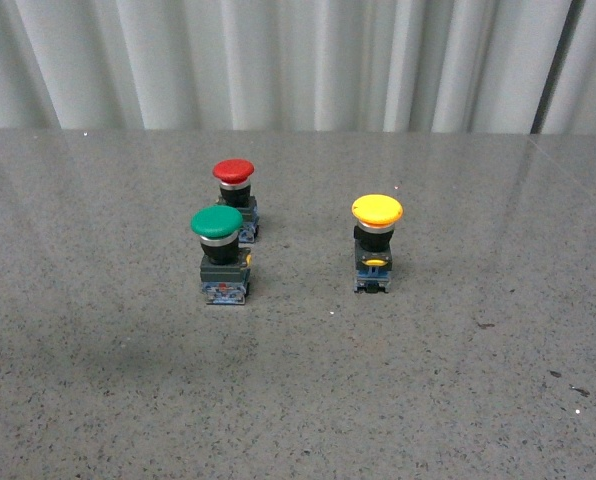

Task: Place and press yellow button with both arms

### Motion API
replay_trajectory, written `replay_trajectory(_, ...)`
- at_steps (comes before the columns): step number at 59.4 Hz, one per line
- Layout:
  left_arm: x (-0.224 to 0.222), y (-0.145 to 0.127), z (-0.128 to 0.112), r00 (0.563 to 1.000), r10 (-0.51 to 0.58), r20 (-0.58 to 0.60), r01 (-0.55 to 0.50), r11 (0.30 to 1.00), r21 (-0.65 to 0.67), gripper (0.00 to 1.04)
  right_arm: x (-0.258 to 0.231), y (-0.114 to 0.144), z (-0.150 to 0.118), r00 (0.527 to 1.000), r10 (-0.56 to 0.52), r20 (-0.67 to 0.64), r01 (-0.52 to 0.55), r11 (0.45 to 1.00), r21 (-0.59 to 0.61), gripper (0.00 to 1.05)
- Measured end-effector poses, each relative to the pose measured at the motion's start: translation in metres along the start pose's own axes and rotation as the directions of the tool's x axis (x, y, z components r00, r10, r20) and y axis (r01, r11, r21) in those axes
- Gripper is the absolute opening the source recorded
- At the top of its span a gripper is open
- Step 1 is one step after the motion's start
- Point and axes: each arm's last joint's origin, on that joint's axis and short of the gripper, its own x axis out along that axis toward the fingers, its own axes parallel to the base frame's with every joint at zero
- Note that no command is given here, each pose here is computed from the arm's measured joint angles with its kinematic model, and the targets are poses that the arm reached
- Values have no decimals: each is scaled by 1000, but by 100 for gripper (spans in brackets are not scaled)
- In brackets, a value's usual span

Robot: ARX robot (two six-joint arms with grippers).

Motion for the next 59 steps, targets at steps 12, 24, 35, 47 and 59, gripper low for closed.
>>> replay_trajectory(12,-44,40,-45,999,35,23,-35,999,-11,41,0,0,0,1000,1,0,-1,1000,0,98)
replay_trajectory(24,-55,54,-73,1000,23,8,-23,1000,-7,3,0,0,0,1000,0,0,0,1000,0,98)
replay_trajectory(35,-63,61,-83,999,29,21,-29,1000,-9,2,0,0,0,1000,0,0,0,1000,0,98)
replay_trajectory(47,-71,72,-97,1000,11,14,-11,1000,-8,2,0,0,0,1000,0,0,0,1000,0,98)
replay_trajectory(59,-76,76,-102,1000,19,22,-19,1000,-6,2,0,0,0,1000,0,0,0,1000,0,98)
